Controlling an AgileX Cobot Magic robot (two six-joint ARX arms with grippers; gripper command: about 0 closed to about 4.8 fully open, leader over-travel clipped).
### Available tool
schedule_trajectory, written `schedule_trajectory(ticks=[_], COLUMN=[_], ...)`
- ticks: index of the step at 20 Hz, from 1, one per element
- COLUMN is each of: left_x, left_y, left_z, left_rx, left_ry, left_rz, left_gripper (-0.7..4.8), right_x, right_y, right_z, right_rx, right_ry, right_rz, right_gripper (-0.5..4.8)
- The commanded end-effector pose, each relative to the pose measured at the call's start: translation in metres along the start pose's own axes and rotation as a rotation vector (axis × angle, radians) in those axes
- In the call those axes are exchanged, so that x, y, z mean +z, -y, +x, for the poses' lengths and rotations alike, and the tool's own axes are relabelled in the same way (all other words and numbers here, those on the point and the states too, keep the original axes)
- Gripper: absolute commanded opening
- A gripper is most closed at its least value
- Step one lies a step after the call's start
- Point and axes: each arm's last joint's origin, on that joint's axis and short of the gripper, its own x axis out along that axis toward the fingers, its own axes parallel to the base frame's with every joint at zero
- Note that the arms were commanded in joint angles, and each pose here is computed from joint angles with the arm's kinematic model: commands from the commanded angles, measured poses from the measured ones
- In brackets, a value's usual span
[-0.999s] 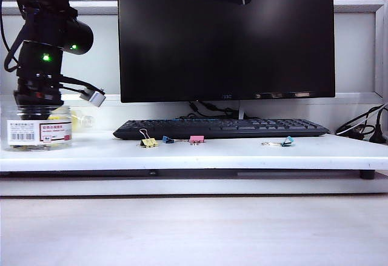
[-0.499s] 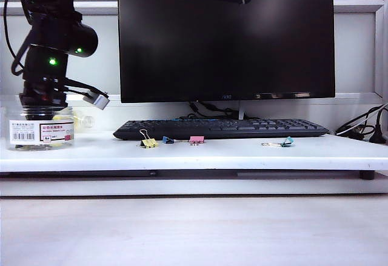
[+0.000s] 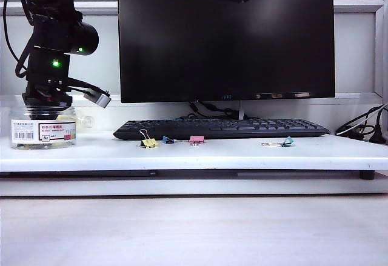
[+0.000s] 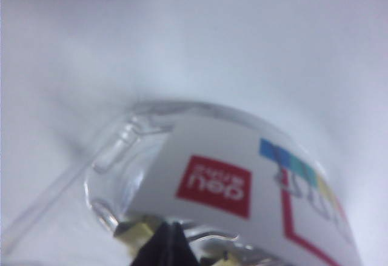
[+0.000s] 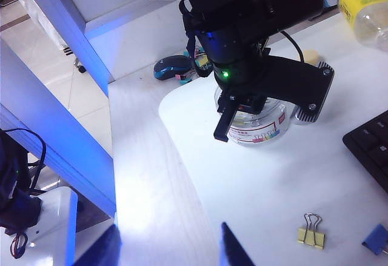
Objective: Take the clips out of the round transparent plastic box and place them on the table.
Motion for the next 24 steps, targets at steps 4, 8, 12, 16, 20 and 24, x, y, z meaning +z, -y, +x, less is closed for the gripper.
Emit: schedule_trajectory(ticks=[4, 8, 12, 16, 20, 24], left_x=[-0.004, -0.013, -0.017, -0.017, -0.014, -0.009], left_y=[0.002, 0.0, 0.007, 0.008, 0.009, 0.01], left_z=[-0.022, -0.048, -0.053, -0.053, -0.043, -0.028], left_rx=[0.051, 0.086, -0.03, -0.044, -0.074, -0.101], left_ry=[0.047, 0.103, 0.137, 0.135, 0.103, 0.06], left_rz=[-0.016, -0.032, -0.01, -0.035, -0.225, -0.335], left_gripper=[-0.06, -0.06, -0.06, -0.06, -0.03, 0.06], right_x=[0.003, 0.003, 0.003, 0.003, 0.003, 0.003], right_y=[-0.001, -0.001, -0.001, -0.001, -0.001, -0.001], right_z=[-0.001, -0.001, -0.001, -0.001, -0.001, -0.001], right_rx=[0.003, 0.003, 0.003, 0.004, 0.004, 0.008], right_ry=[0.012, 0.011, 0.011, 0.011, 0.011, 0.011], right_rz=[-0.01, -0.007, -0.003, 0.011, 0.011, 0.013], right_gripper=[2.12, 2.12, 2.12, 2.12, 2.12, 2.12])
